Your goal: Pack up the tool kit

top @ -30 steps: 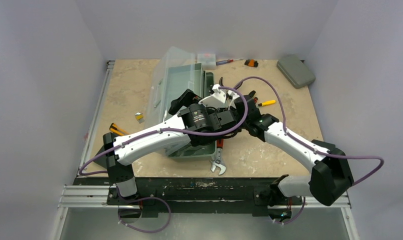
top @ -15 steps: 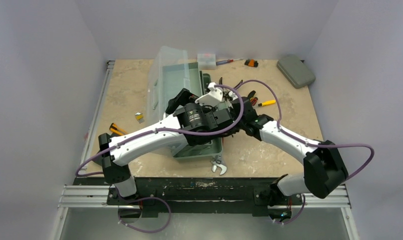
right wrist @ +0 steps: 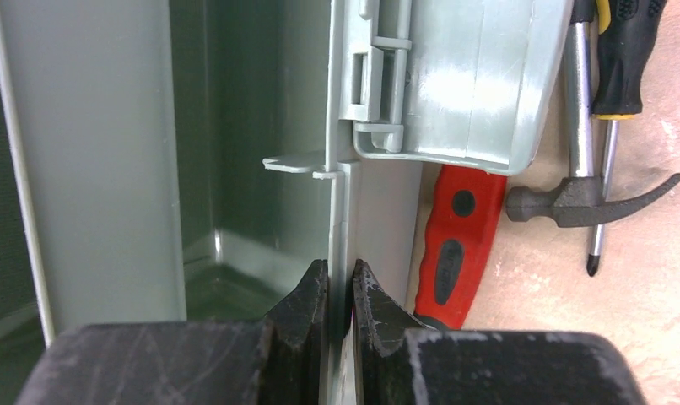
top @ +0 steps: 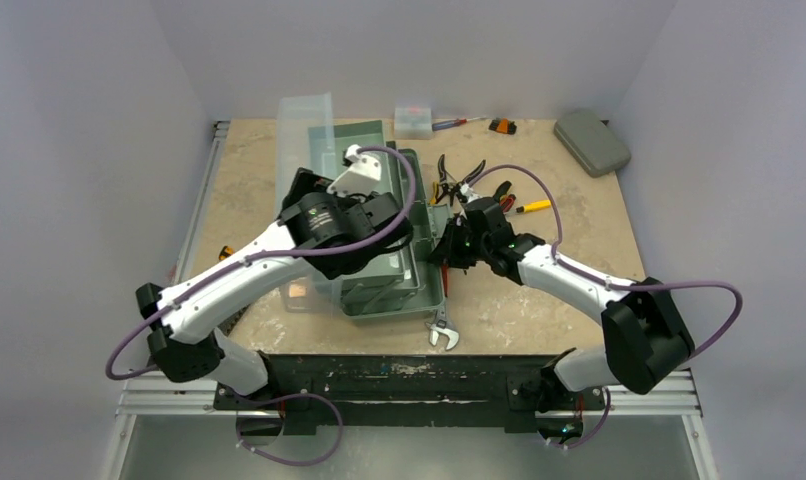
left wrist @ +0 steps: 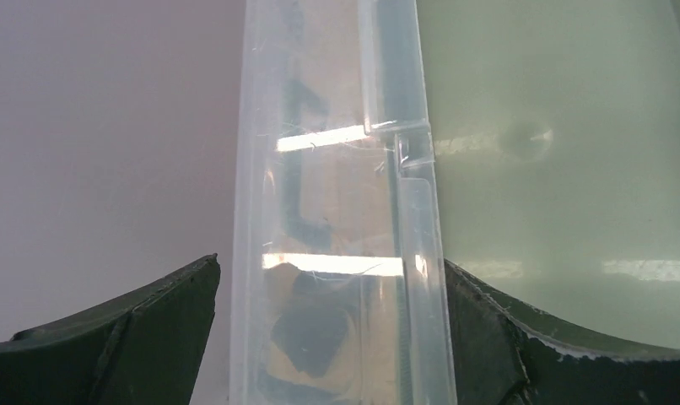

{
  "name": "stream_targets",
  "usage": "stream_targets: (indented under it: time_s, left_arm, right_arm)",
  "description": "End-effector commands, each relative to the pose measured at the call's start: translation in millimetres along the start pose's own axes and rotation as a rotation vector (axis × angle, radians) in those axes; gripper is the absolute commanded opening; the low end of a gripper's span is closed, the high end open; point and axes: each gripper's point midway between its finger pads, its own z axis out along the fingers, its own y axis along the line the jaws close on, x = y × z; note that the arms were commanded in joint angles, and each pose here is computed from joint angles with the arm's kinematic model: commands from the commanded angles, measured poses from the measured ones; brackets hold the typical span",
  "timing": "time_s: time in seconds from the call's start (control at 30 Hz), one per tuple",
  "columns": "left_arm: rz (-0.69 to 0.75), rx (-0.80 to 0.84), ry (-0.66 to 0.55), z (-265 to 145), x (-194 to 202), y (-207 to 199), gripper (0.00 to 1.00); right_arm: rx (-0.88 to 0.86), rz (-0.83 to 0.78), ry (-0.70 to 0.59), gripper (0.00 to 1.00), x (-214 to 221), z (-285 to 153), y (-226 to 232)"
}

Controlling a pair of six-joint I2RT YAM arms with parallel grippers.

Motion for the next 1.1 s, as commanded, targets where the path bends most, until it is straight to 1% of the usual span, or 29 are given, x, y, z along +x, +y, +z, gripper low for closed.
stream_targets:
  time_s: [0.0, 0.13, 0.23, 0.3, 0.5, 0.63, 0.73, 0.9, 0.97, 1.07]
  left_arm:
    - [0.009, 0.018, 0.104, 4, 42, 44, 0.93]
    - [-0.140, 0.122, 0.157, 13, 70, 41, 0.93]
    - [-0.253, 0.192, 0.160, 16, 79, 39, 0.93]
    - [-0.293, 0.206, 0.171, 19, 85, 43, 0.93]
    - [-0.353, 0.201, 0.182, 19, 90, 59, 0.94]
    - [-0.401, 0.244, 0.135, 12, 80, 68, 0.95]
    - [-0.411, 0.272, 0.129, 9, 74, 71, 0.97]
    - [-0.435, 0.262, 0.194, 20, 85, 72, 0.99]
    - [-0.469, 0.250, 0.223, 28, 90, 76, 0.99]
    - [-0.556, 0.245, 0.236, 37, 92, 85, 0.99]
  right_arm:
    - [-0.069, 0.037, 0.005, 0.00, 12, 14, 5]
    - [-0.092, 0.063, -0.030, 0.00, 5, 14, 11]
    - [-0.101, 0.073, -0.050, 0.00, 1, 14, 14]
    - [-0.113, 0.088, -0.060, 0.00, 0, 15, 16]
    - [-0.190, 0.186, -0.098, 0.00, 0, 18, 24]
    - [-0.212, 0.238, -0.124, 0.00, 0, 21, 28]
    - [-0.230, 0.282, -0.151, 0.00, 2, 22, 32]
    - [-0.277, 0.331, -0.213, 0.00, 0, 20, 44]
    - [-0.281, 0.321, -0.220, 0.00, -2, 20, 48]
    - [-0.281, 0.310, -0.214, 0.00, -3, 22, 51]
